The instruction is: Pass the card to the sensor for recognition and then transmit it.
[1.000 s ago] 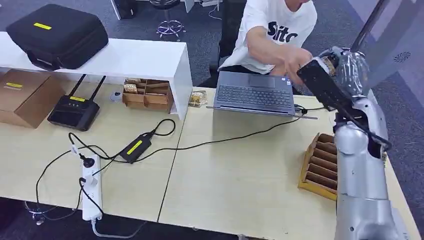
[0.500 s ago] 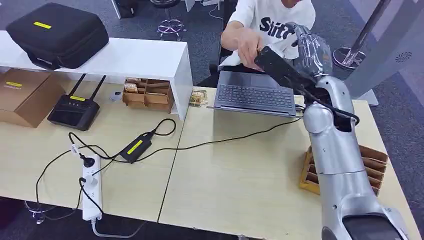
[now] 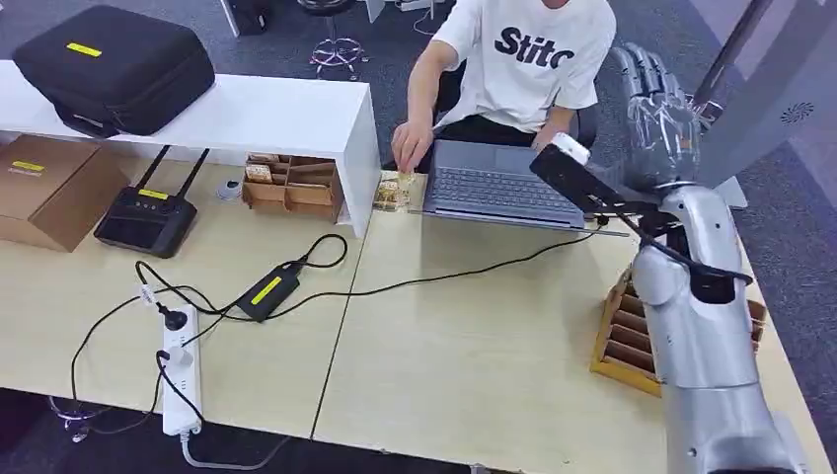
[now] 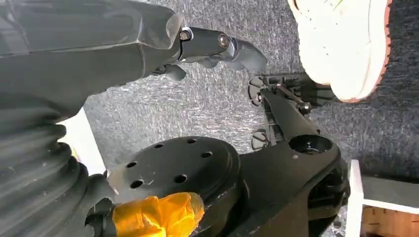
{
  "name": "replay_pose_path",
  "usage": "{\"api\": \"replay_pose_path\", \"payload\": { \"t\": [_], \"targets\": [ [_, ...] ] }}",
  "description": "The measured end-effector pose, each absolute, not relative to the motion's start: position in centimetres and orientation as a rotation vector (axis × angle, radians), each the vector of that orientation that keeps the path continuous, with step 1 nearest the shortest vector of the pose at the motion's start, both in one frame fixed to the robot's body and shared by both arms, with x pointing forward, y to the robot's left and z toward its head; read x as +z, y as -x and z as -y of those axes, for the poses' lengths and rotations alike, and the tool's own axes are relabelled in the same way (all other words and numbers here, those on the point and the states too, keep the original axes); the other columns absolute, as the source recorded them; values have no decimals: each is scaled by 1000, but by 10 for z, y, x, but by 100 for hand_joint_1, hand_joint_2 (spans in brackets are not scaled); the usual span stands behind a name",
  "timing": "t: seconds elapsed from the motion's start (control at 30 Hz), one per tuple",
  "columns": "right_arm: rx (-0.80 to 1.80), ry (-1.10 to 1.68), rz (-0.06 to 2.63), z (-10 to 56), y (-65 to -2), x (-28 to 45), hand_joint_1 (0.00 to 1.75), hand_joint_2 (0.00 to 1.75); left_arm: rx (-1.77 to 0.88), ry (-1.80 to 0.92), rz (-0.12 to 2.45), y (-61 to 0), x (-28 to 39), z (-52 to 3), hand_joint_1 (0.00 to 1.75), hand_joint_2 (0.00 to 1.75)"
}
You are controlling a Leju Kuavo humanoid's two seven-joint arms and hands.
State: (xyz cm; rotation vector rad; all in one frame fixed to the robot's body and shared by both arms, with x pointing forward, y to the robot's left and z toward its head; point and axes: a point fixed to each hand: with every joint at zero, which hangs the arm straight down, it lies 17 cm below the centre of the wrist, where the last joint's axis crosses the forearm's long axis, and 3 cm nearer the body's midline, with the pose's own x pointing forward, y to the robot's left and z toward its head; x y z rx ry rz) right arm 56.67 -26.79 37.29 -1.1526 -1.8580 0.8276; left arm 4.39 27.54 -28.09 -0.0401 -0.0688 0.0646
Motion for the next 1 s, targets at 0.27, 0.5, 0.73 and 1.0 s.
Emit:
{"api": "replay_pose_path", "payload": {
  "t": [0.27,0.5,0.73,1.0],
  "targets": [
    [868,1210,1811,298,-550,346,0,175,79,37,72,-45,-281,-275,0,175],
    [871,1216,1806,303,-547,342,0,175,81,37,73,-45,-281,-275,0,175],
    [857,1222,1671,390,-475,253,0,175,112,27,67,-42,-282,-274,0,175],
    [817,1232,1630,420,-450,239,0,175,109,29,66,-41,-282,-272,0,175]
  ]
}}
